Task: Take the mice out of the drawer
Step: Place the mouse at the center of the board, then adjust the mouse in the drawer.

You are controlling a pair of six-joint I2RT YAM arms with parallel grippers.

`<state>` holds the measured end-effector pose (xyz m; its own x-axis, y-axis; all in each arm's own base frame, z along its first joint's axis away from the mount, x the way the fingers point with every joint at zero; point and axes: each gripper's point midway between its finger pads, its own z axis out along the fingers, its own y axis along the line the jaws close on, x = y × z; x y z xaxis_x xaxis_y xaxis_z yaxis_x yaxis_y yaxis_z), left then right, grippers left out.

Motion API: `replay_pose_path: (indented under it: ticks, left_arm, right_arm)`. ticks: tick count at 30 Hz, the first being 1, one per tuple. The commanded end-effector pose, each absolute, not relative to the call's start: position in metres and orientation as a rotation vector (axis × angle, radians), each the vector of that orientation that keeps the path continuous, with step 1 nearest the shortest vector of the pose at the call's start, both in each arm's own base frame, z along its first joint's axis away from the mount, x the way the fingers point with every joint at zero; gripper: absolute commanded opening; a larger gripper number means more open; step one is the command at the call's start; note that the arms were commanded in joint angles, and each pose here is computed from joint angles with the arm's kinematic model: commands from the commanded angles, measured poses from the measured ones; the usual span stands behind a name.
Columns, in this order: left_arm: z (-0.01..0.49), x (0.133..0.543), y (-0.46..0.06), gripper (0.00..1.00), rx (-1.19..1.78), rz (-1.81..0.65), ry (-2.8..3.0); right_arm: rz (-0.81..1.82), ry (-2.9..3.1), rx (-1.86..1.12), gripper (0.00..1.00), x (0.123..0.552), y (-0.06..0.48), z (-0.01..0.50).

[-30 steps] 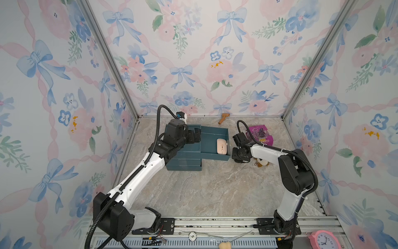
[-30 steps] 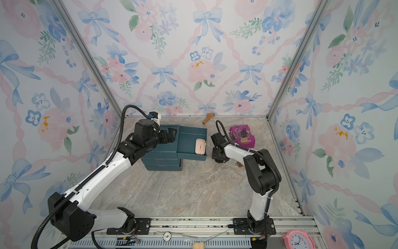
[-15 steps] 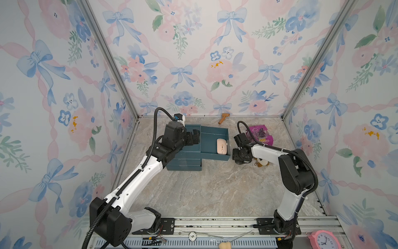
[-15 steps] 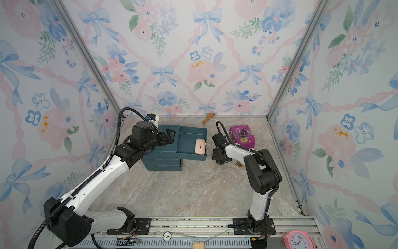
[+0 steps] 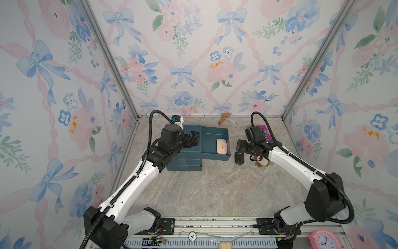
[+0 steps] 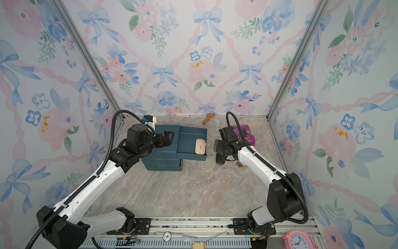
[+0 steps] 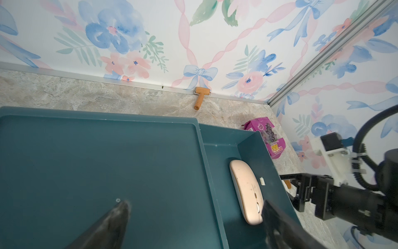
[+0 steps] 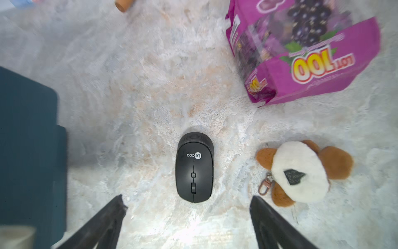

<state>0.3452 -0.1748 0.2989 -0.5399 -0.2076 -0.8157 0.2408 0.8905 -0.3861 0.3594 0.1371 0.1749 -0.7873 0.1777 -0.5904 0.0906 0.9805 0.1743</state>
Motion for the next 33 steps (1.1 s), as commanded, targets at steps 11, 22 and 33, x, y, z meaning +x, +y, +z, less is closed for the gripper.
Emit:
replay_pose_path:
  ticks: [11, 22, 33]
  left_arm:
    - [0.288, 0.316, -0.192, 0.98, 0.170, -0.628, 2.160]
    - [0.292, 0.320, -0.181, 0.98, 0.156, -0.548, 2.137]
    - [0.297, 0.332, -0.178, 0.98, 0.232, -0.440, 2.108]
  right_arm:
    - [0.387, 2.435, 0.228, 0.92, 0.258, 0.147, 0.235]
    - [0.402, 2.357, 0.252, 0.91, 0.261, 0.153, 0.267]
    - [0.377, 2.281, 0.240, 0.90, 0.296, 0.172, 0.303]
